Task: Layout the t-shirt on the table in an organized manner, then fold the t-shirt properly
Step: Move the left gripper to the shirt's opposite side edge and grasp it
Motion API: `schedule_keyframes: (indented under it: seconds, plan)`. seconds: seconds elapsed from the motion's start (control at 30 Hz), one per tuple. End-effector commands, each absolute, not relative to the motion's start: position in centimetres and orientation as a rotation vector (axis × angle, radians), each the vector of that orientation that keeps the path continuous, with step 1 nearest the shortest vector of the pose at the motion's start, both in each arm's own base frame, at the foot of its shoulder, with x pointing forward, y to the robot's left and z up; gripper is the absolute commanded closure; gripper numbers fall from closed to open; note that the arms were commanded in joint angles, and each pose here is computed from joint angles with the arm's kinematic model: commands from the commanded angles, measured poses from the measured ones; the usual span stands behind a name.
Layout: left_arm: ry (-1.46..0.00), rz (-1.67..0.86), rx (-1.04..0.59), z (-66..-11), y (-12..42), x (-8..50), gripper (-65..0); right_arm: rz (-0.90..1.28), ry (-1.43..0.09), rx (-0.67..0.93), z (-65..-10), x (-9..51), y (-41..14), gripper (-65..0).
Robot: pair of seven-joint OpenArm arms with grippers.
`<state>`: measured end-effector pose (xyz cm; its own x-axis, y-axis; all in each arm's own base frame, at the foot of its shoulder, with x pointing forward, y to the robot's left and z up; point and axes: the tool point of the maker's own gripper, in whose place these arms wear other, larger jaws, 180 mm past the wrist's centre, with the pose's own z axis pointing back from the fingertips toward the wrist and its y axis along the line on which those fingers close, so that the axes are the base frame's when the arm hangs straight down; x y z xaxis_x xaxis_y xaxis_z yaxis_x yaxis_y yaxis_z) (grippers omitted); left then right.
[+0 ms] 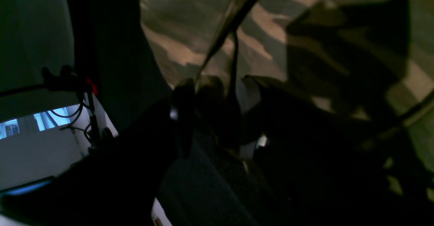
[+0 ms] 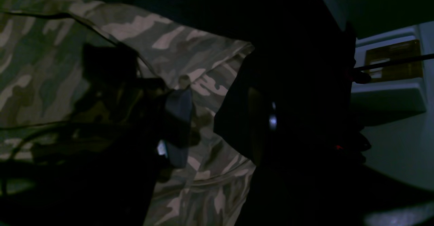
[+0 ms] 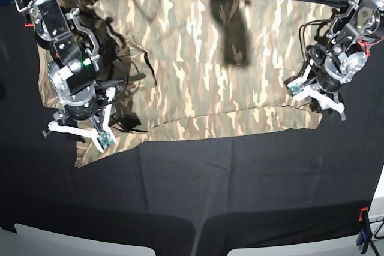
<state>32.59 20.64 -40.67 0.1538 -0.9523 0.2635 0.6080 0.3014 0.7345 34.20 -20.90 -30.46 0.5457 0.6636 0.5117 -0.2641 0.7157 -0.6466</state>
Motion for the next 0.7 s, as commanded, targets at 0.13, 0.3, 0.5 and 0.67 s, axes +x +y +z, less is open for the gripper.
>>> schedule_keyframes:
  seconds: [0.13,0.3,0.5,0.67]
  plan:
    - [-0.930,-1.157,0.540,-38.6,19.1,34.3,-19.0,0.579,-0.870,-0.576,-28.8,35.0,-21.3,-26.9]
    - [-0.942,-1.106,0.506,-39.4,17.1,35.2,-19.0,0.579,-0.870,-0.576,-28.9,35.0,-21.3,-26.9]
    - [-0.895,-0.985,0.606,-39.6,18.9,36.9,-19.0,0.579,-0.870,-0.576,-28.8,35.0,-21.3,-26.9]
    - [-0.903,-1.001,0.722,-38.4,20.0,37.5,-18.9,0.581,-0.878,-0.574,-28.8,35.1,-21.2,-26.9]
